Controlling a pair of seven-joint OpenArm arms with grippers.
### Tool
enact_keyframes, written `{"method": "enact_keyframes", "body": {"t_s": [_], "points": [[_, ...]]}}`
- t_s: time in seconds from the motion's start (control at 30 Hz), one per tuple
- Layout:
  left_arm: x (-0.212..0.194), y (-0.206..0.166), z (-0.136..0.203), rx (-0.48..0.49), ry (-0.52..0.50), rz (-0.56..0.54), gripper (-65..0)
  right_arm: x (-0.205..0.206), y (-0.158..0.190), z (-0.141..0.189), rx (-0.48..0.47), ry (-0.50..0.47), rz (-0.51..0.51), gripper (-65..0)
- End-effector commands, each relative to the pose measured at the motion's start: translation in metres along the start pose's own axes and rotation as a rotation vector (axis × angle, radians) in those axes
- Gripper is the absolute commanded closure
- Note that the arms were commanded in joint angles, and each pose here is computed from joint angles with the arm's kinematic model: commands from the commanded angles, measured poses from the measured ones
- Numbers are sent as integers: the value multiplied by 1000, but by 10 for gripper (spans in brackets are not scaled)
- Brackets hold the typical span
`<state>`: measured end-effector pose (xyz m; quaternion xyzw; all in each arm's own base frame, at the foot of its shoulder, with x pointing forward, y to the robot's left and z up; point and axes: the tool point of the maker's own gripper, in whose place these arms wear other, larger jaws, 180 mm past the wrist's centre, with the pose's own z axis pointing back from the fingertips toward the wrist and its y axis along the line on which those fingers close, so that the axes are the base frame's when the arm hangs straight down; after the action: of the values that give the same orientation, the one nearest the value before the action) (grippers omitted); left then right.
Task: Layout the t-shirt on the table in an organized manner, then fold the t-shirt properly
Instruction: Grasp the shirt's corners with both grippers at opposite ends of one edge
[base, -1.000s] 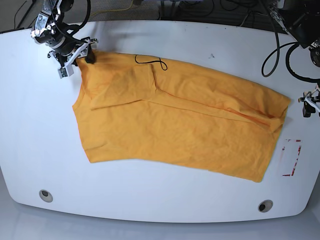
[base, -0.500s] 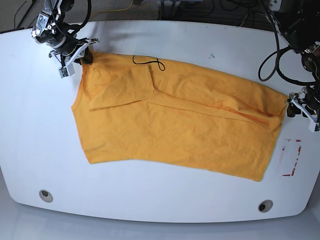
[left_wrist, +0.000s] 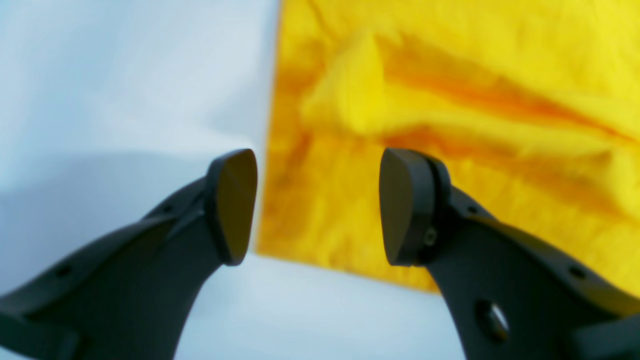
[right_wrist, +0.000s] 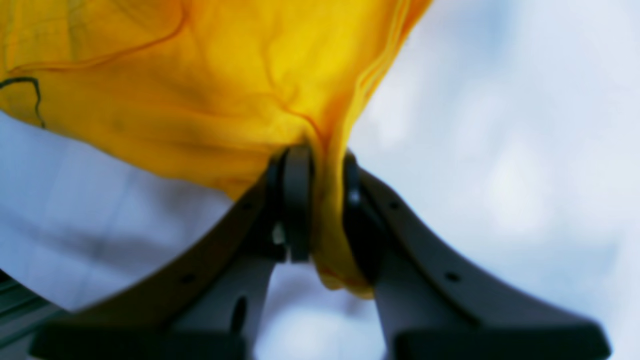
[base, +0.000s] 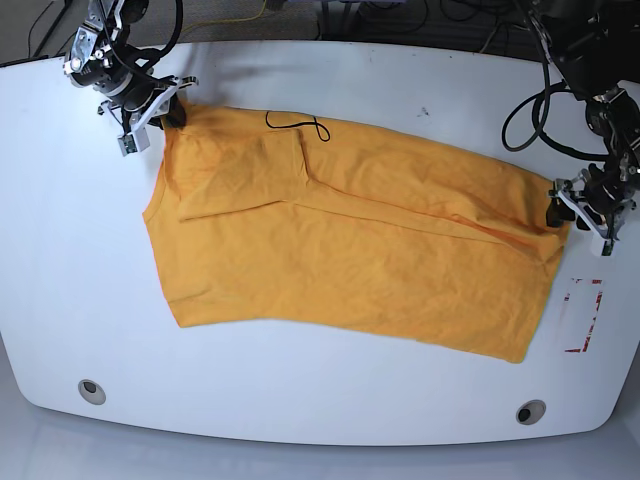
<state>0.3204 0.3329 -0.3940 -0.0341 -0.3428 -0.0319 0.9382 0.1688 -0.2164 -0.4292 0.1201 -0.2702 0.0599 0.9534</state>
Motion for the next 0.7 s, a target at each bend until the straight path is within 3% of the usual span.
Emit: {"method": "enact_keyframes", "body": {"t_s": [0.0,0.4,0.6,0.67], "points": [[10,9,3,10,-41,5,-364,-16,-5,2,-22,75,14,-84],[-3,20,0,12,-24,34,-361,-16,-6,2,-25,78,17,-84],[-11,27,-1,55,13,-11,-356,-16,-6,2,-25,78,16,-82],[-15,28,-2,68,32,-25,-325,-16,-6,2,-26,79,17,-82]]}}
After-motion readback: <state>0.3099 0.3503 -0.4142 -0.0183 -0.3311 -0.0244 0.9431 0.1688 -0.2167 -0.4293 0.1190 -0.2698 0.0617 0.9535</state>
